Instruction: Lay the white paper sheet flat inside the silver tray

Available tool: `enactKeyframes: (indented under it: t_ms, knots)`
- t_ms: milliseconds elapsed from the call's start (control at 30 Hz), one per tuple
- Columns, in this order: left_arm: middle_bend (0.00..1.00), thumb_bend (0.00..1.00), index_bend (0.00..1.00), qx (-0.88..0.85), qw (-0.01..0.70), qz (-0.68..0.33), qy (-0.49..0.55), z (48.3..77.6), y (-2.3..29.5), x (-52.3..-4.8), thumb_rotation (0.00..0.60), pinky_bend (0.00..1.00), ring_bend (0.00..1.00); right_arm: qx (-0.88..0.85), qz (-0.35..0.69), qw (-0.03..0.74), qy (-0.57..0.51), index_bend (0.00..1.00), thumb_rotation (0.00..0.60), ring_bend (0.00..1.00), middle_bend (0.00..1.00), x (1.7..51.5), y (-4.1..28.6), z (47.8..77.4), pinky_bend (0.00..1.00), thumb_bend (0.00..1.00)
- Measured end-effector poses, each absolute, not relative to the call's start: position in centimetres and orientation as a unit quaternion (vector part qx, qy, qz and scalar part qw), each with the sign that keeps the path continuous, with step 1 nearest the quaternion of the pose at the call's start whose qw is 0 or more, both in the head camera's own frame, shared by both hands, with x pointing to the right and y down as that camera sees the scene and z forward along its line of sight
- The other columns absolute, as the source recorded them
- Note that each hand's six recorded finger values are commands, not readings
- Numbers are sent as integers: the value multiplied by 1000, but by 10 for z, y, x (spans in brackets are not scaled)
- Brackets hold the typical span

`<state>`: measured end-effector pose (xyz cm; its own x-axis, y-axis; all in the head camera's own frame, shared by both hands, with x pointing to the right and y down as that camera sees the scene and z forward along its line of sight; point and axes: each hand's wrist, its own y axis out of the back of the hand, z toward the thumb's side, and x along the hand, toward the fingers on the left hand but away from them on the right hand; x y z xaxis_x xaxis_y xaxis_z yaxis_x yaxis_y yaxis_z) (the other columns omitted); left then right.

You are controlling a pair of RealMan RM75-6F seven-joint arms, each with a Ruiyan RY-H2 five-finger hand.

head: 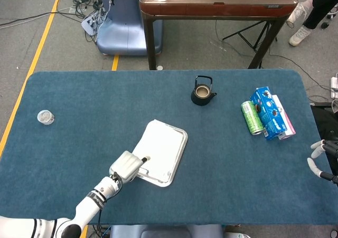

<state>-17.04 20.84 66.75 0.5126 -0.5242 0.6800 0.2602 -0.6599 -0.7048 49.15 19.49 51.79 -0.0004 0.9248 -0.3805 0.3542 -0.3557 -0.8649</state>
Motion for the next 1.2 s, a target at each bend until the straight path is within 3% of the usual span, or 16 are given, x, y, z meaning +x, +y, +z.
enactKeyframes:
  t_ms: [700,1200]
  knots:
    - [1000,587,218,-752,400,-522,39,697,204,-176,600,1000,941,-649,508,281,-493,573,600,298,427,493,195,517,156,332]
    - [1000,587,226,-751,391,-531,25,699,215,-175,600,1000,942,-648,506,280,-495,573,600,298,427,495,194,517,156,332]
